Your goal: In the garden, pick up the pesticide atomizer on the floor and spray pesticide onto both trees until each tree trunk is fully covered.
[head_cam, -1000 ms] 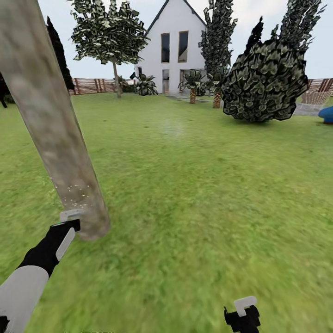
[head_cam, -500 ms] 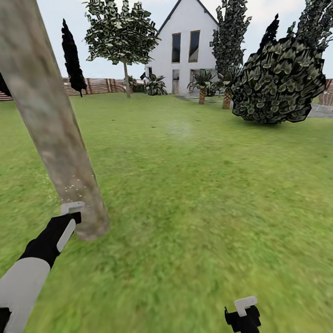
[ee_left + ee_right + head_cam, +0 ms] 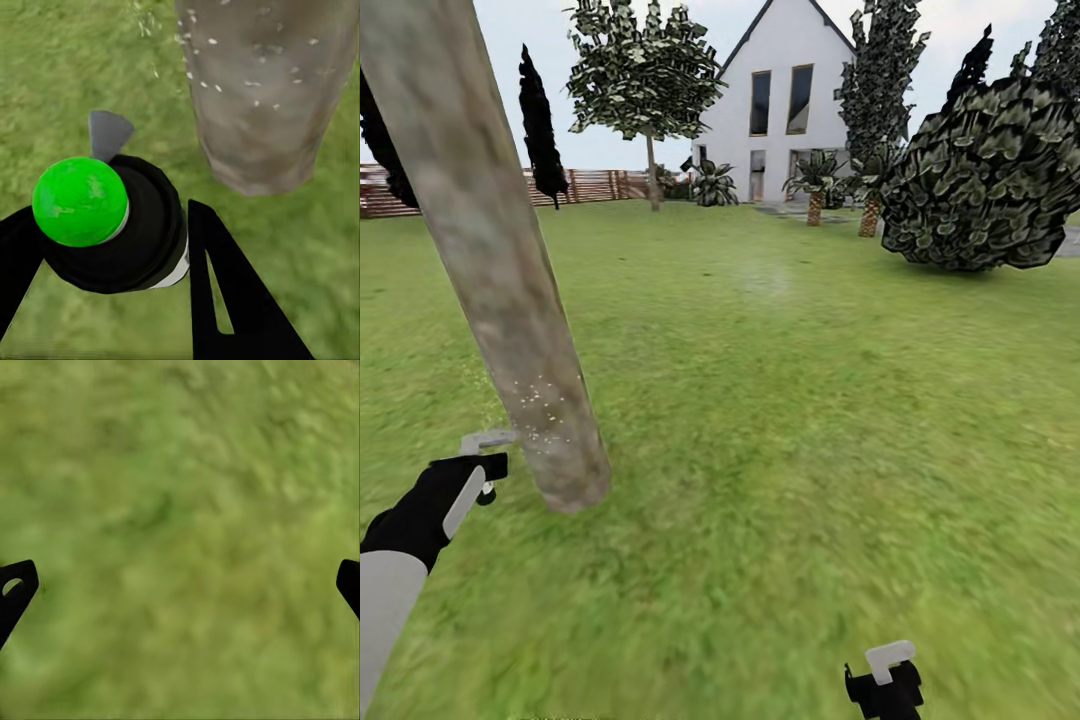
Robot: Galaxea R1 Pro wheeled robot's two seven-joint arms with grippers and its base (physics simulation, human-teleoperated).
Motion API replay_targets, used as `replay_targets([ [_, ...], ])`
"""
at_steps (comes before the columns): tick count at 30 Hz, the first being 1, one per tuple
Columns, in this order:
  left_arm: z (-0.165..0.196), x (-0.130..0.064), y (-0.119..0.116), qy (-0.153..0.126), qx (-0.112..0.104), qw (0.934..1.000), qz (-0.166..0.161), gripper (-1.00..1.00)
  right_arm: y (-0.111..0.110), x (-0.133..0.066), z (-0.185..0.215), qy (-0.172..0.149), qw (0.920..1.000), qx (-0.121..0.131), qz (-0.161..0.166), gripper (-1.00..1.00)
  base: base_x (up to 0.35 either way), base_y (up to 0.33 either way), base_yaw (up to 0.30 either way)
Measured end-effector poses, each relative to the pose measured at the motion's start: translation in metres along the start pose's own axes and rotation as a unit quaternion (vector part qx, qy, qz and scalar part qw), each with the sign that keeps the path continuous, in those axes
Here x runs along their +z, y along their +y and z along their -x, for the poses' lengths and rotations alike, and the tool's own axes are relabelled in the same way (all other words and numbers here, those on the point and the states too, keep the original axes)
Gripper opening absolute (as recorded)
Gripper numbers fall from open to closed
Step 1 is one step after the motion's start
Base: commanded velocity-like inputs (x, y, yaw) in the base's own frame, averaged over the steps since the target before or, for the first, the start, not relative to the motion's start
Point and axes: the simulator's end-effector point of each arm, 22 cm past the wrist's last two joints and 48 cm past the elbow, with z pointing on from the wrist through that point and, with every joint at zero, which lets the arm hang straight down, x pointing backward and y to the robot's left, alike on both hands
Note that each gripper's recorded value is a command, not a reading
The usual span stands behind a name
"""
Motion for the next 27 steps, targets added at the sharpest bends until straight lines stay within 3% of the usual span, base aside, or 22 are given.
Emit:
replay_targets([
  [6, -0.0008, 0.0001, 0.0009, 0.0, 0.0, 1.0, 0.002, -1.0, -0.0013, -0.0001, 0.0004, -0.001, 1.0, 0.0, -0.001, 1.0, 0.282, -0.067, 0.029],
  [27, -0.002, 0.0001, -0.003, 0.001, -0.002, 1.0, 0.001, -1.0, -0.0016, 0.0, -0.0001, 0.0, 1.0, -0.001, -0.002, 1.0, 0.136, -0.257, 0.0],
])
